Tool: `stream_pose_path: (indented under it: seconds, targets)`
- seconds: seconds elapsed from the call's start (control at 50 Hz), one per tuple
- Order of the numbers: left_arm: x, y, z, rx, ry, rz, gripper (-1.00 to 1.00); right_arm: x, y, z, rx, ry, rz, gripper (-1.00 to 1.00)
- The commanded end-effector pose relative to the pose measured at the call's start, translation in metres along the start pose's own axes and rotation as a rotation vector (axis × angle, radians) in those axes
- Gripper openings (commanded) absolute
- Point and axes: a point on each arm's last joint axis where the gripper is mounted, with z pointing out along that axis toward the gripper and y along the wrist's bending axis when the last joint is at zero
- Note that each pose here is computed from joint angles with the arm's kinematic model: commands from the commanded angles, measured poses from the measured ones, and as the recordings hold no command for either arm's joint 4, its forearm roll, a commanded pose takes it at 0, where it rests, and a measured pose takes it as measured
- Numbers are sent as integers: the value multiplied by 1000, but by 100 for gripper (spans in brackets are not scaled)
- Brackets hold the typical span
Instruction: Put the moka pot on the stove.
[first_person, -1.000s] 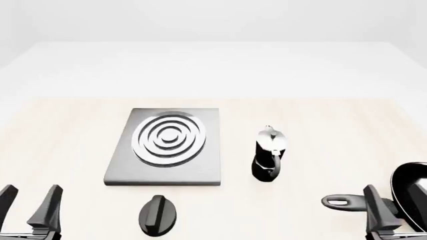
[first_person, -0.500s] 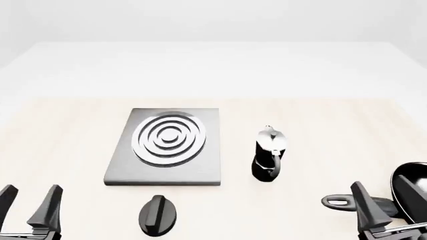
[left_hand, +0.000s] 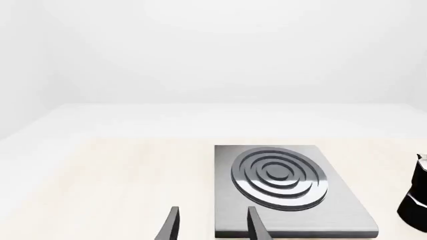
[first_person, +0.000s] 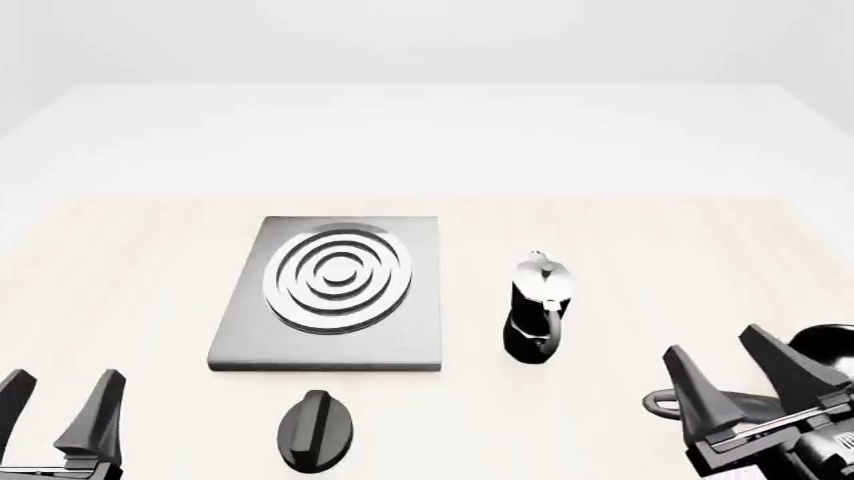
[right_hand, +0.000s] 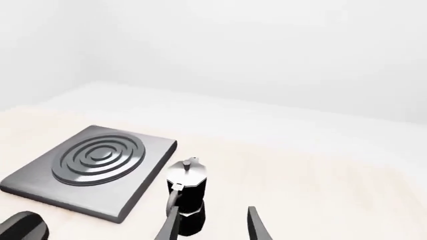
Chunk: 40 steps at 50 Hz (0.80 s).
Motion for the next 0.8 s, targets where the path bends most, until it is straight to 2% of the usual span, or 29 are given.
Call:
stream_pose_path:
  seconds: [0.02, 0.2, 0.22, 0.8]
  targets:
    - [0, 0, 0, 0, 0, 0, 100, 0, 5, 15, -49, 11, -18, 100]
    - [0, 0, 0, 0, 0, 0, 100, 4, 10, 26, -85, 26, -5, 100]
    - [0, 0, 0, 0, 0, 0, 100, 17, 16, 38, -119, 50, 39, 100]
    - [0, 0, 0, 0, 0, 0, 100, 39, 19, 54, -118, 103, 69, 100]
